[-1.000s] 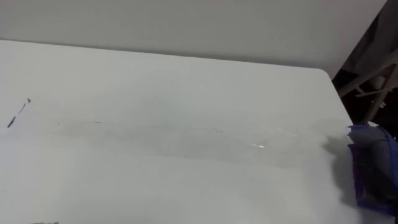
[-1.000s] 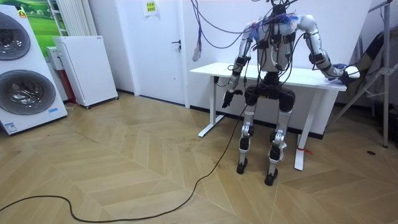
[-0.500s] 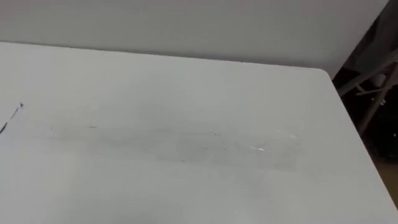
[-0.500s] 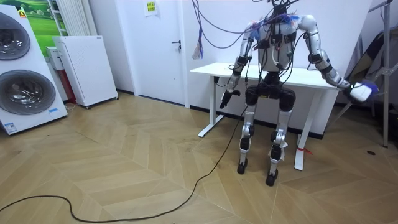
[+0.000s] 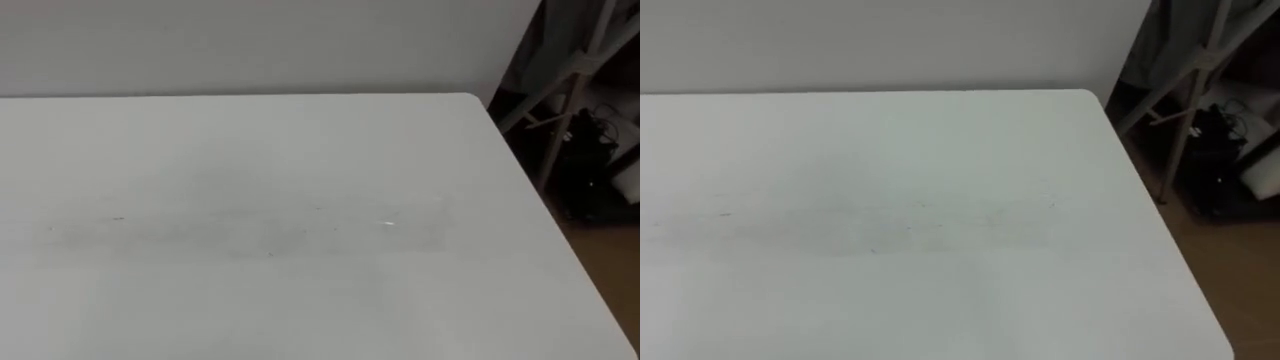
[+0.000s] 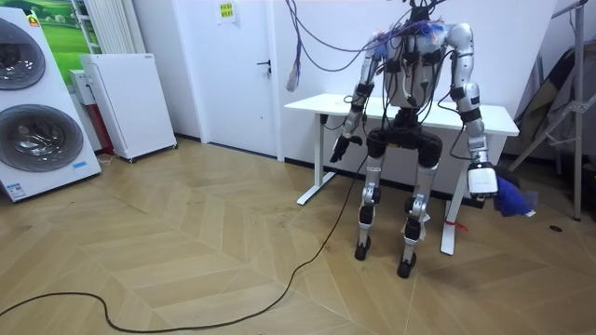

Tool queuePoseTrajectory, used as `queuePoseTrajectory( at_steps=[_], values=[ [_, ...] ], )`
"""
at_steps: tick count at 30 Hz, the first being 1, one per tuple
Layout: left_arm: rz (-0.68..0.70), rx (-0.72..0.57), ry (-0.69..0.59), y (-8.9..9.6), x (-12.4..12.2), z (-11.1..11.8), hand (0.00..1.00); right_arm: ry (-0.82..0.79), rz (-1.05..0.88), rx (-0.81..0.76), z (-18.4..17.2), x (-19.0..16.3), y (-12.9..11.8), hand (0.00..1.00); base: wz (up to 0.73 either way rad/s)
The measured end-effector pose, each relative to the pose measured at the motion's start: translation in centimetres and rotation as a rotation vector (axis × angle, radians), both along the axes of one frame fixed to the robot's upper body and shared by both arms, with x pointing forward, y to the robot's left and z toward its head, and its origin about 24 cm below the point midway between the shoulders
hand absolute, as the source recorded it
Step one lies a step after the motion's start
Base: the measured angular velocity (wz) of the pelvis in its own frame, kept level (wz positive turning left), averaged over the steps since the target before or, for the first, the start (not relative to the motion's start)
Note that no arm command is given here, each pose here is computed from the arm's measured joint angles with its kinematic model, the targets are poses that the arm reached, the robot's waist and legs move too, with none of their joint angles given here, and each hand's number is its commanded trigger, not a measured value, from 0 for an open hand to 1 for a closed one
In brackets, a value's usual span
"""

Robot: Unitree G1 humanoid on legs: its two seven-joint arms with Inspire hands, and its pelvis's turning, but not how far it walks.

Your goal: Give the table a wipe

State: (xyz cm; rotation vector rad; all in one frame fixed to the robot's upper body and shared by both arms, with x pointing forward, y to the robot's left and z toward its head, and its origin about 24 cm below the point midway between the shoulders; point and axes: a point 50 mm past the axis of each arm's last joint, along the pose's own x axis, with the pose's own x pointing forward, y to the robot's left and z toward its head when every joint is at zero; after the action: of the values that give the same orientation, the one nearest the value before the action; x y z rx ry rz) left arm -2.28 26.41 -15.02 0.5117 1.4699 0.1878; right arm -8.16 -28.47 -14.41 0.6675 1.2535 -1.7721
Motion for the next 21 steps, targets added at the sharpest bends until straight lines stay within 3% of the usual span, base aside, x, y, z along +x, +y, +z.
queuePoseTrajectory(
  at_steps=[6,9,14,21],
  values=[
    [0.003,0.002,0.009,0.0,-0.2,0.0,0.0,0.009,0.032,0.105,-0.4,-1.5,1.6,0.0,-0.01],
    [0.002,0.002,0.017,0.0,-0.3,0.0,0.0,0.109,0.347,0.236,-0.6,-2.0,2.2,0.0,-0.08],
    [-0.051,-0.017,0.063,-0.9,0.0,-0.5,0.0,0.268,0.952,0.413,-1.2,0.3,2.3,0.0,-0.04],
    [-0.099,-0.06,0.07,-2.9,0.4,-1.1,0.0,0.329,1.357,0.437,-1.8,3.9,2.6,0.0,0.03]
  ],
)
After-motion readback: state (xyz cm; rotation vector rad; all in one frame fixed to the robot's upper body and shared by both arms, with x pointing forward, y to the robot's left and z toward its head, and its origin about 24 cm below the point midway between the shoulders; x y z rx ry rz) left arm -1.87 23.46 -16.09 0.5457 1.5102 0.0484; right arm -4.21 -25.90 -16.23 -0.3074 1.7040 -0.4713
